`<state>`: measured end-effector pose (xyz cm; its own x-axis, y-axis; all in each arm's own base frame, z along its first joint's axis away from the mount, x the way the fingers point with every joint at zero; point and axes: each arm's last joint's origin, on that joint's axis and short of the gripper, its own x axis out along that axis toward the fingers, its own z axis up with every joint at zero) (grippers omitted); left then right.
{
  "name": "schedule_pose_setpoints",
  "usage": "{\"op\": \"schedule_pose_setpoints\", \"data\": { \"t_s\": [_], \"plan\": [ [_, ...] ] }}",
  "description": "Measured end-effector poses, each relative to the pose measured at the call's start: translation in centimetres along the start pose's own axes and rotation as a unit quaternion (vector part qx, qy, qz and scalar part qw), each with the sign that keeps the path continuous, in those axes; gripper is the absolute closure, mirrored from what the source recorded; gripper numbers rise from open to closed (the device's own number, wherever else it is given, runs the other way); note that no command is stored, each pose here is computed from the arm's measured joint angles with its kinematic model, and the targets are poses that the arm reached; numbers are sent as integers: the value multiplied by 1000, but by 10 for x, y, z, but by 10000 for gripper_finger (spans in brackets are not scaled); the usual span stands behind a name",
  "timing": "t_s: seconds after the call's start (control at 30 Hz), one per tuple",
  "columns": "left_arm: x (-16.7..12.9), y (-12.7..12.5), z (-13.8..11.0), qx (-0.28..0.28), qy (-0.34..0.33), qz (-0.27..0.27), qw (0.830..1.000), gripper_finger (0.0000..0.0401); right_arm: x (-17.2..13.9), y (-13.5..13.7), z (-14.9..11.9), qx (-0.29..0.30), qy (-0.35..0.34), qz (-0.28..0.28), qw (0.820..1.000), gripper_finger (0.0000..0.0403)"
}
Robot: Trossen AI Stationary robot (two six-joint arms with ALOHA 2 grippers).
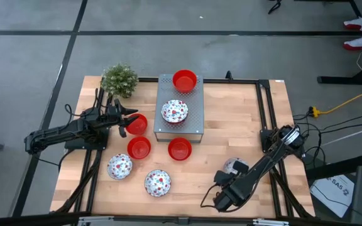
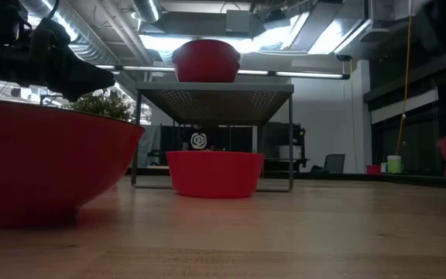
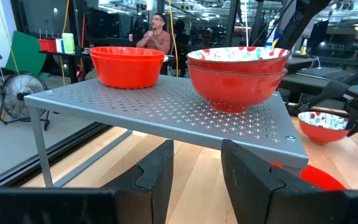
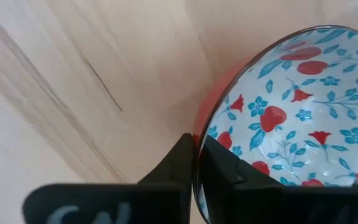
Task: Pick & Place Mini bowls
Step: Stack the white patterned bowl on the white patterned bowl on the shelf
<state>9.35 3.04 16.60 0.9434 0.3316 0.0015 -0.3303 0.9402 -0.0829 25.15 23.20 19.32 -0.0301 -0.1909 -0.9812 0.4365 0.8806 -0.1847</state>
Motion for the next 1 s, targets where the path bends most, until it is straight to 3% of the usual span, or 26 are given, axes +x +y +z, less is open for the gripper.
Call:
{"op": "schedule_pose_setpoints", "data": {
  "t_s": [0.47, 1.0],
  "plan": [
    [0, 0, 0, 0, 0, 0, 1000, 271, -50, -36, 10, 21, -89, 54, 994, 391],
    [0, 0, 0, 0, 0, 0, 1000, 271, -87, -77, 28, 10, -141, 68, 988, 391]
  ]
}}
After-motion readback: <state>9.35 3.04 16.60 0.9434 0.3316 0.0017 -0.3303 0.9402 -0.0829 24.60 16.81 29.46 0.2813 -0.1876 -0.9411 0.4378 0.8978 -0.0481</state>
